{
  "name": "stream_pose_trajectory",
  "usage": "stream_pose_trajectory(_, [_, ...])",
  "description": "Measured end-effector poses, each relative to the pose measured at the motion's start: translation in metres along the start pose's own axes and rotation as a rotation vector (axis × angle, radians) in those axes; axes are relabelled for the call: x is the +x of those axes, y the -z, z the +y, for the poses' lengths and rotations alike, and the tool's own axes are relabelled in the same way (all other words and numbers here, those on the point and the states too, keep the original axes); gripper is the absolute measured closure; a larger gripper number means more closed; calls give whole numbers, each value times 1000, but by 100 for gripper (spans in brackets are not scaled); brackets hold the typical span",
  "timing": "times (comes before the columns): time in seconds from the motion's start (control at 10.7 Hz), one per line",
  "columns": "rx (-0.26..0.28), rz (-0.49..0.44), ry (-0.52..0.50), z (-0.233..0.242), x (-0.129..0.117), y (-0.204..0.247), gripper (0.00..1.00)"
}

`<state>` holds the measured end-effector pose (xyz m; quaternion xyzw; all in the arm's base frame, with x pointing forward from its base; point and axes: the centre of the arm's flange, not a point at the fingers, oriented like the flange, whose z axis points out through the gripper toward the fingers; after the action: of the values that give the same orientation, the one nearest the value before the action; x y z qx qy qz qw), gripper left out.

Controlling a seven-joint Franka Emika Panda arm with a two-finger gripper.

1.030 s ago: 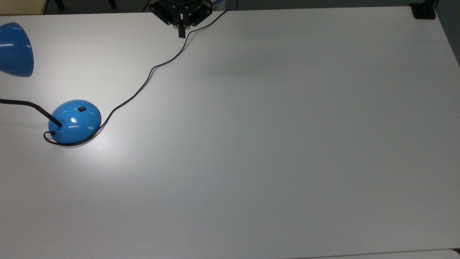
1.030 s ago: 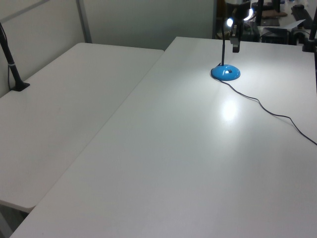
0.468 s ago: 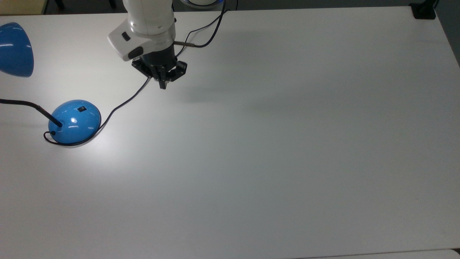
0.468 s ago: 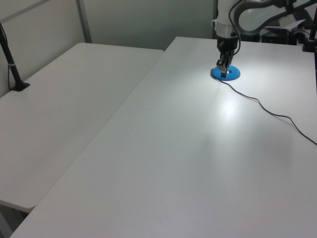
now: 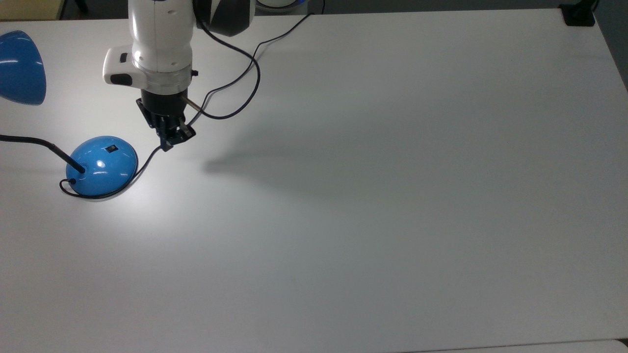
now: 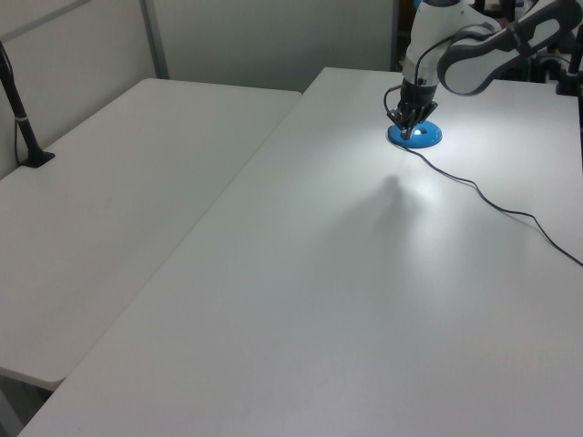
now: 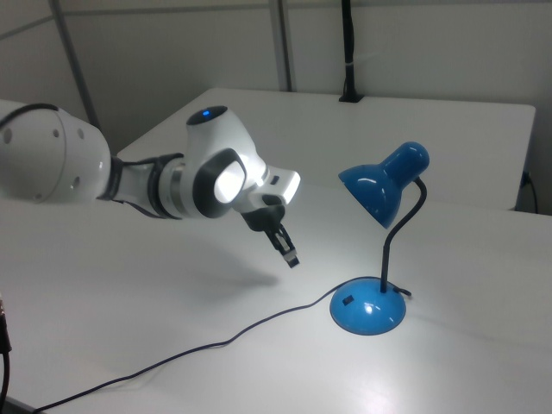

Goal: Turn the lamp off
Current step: 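Move the gripper toward the blue lamp base and lower it over the switch, then press down on the switch on the blue base with the gripper fingertips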

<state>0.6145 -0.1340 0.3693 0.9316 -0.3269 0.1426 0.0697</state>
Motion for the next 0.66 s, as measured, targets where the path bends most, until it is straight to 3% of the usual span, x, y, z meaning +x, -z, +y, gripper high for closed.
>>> stream_pose_trajectory(0.19, [-13,50,-79,27,15,-17,99])
stream_pose_trajectory(0.66, [-35,64,-168,62,28,-33,99])
